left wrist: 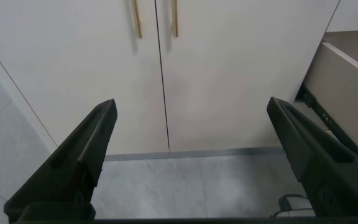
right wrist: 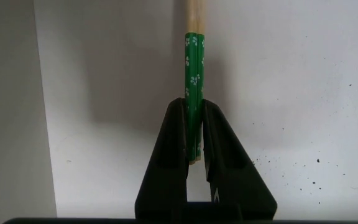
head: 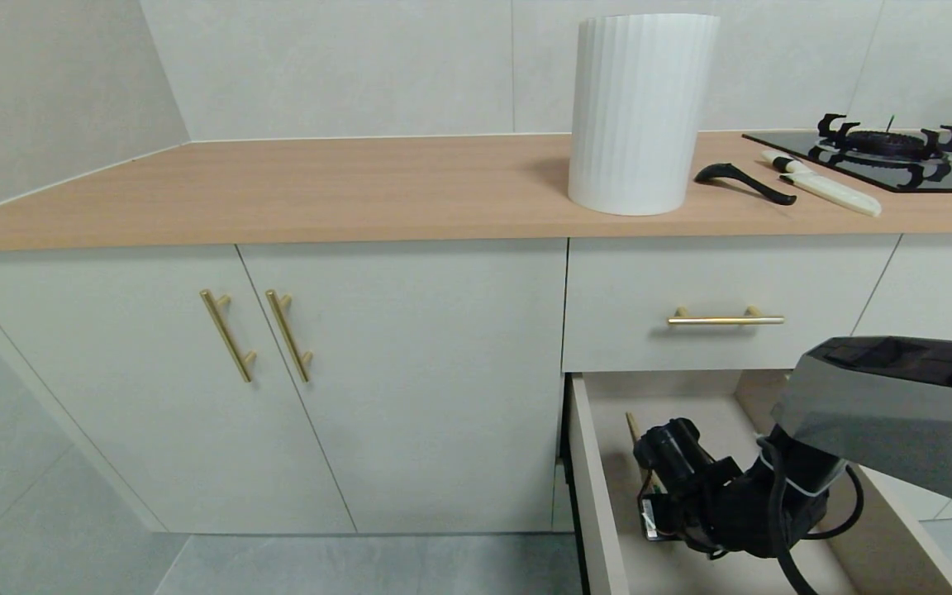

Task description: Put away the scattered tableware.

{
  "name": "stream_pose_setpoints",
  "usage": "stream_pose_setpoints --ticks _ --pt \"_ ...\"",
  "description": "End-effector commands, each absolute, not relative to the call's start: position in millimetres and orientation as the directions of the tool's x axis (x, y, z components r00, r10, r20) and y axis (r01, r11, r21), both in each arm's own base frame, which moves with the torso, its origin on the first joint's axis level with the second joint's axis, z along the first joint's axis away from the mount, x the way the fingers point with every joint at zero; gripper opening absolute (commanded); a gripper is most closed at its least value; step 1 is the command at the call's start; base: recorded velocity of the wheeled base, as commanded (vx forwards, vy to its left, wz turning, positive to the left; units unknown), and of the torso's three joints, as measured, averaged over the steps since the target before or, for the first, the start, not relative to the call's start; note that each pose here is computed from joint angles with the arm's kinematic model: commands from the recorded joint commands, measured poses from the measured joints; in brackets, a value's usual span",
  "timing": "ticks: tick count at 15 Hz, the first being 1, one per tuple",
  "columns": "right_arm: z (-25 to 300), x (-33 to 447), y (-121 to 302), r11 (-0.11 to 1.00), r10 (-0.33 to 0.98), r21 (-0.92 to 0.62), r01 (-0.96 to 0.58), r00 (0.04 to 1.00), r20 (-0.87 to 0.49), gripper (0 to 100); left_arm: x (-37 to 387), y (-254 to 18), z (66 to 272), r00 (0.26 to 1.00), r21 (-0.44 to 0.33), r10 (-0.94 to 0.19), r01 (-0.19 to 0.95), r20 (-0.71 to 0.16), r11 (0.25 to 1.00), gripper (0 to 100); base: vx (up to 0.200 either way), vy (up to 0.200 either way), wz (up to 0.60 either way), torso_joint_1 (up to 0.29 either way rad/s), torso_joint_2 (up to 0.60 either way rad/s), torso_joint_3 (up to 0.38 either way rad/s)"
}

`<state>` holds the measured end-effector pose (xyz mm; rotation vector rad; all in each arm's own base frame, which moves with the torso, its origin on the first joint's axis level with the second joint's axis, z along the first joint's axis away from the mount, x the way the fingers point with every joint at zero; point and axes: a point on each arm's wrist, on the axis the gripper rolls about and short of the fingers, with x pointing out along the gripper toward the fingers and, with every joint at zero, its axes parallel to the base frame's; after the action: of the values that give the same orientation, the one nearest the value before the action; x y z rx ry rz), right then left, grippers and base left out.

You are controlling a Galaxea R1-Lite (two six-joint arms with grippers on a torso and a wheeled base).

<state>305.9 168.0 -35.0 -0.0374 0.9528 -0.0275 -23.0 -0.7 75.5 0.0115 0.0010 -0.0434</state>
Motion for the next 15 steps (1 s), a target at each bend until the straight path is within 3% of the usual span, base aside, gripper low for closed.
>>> stream_pose_setpoints --ticks 1,2,9,11,15 --pt "-34 306 168 0.999 -0.039 -0.043 0.005 0.580 -0.814 0 -23 -1 75 0.999 0.012 -0.043 0.043 -0.003 0.999 100 0.000 0.000 0.00 0.000 0.00 0.000" --pt "-34 306 168 0.999 -0.039 -0.043 0.005 0.580 -0.814 100 -23 -1 75 0.999 0.012 -0.043 0.043 -0.003 0.999 100 0.000 0.000 0.00 0.000 0.00 0.000" --pt "-28 305 167 0.999 -0.034 -0.039 0.005 0.589 -0.808 100 -23 -1 75 0.999 0.011 -0.043 0.043 -0.003 0.999 100 0.000 0.000 0.00 0.000 0.00 0.000" --pt "-2 302 165 1.000 -0.012 -0.011 0.005 0.630 -0.777 100 -23 -1 75 0.999 0.012 -0.043 0.043 -0.003 0.999 100 0.000 0.000 0.00 0.000 0.00 0.000" --pt "83 283 148 0.999 0.040 0.051 -0.008 0.742 -0.669 100 -23 -1 75 0.999 0.011 -0.043 0.043 -0.003 0.999 100 0.000 0.000 0.00 0.000 0.00 0.000"
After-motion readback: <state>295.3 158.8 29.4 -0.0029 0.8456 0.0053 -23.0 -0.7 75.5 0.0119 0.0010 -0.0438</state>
